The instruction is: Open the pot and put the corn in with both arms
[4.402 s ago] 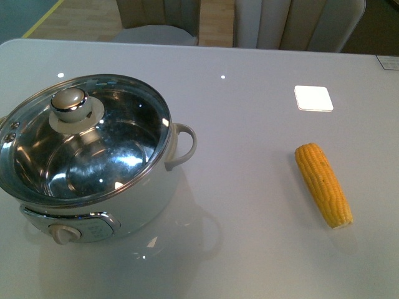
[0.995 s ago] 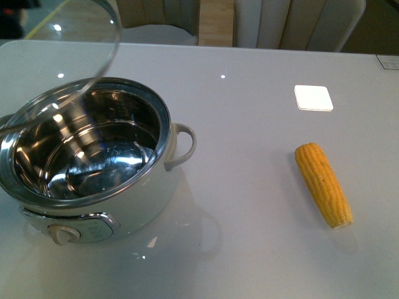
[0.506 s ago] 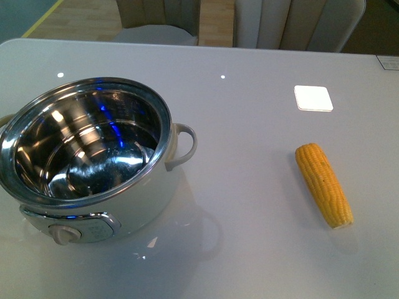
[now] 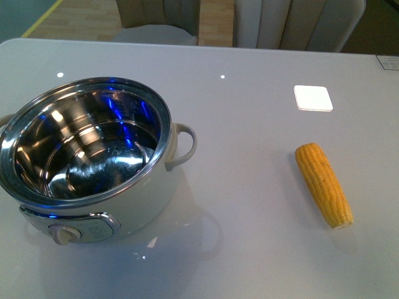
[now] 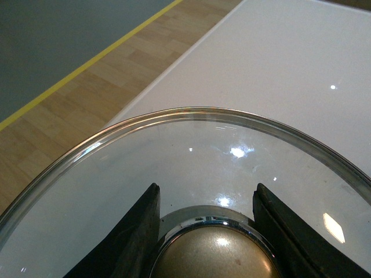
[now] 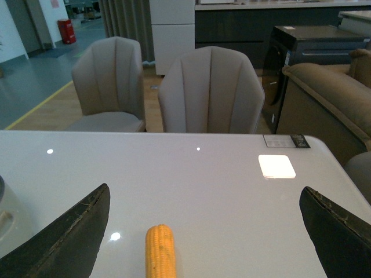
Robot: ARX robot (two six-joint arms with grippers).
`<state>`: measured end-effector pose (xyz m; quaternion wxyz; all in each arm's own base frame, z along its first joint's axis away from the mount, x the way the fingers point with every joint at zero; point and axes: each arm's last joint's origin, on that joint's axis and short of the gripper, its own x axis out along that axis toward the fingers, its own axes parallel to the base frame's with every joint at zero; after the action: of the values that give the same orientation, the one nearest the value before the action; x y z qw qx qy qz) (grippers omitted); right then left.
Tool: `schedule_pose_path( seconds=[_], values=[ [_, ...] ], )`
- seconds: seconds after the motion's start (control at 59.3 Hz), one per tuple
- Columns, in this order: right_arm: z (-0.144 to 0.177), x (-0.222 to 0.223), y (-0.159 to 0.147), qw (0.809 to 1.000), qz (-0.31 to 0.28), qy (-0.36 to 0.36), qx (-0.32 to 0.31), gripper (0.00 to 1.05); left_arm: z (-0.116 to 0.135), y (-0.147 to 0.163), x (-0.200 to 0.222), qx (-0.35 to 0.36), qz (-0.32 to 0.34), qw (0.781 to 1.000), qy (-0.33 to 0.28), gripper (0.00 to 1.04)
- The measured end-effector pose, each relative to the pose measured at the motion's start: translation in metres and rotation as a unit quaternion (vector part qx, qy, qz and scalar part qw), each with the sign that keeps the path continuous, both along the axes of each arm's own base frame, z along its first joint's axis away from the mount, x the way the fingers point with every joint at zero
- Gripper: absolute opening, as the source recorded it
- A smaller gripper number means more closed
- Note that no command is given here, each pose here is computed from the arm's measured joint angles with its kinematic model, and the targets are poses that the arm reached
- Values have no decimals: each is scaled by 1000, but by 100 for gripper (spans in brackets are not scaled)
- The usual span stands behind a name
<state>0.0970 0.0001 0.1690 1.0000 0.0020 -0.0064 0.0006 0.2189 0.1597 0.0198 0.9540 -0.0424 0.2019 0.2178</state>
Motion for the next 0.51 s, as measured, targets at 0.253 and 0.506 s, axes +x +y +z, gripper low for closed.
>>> schedule_pose_path(
  seconds=[0.253,0.506],
  values=[
    [0,0,0,1000,0,0,0,96,-19,-3,1,-17,2,1000,26,42],
    [0,0,0,1000,0,-1,0,96,-69,11,73,-9,-13,1000,-10,42]
  ],
)
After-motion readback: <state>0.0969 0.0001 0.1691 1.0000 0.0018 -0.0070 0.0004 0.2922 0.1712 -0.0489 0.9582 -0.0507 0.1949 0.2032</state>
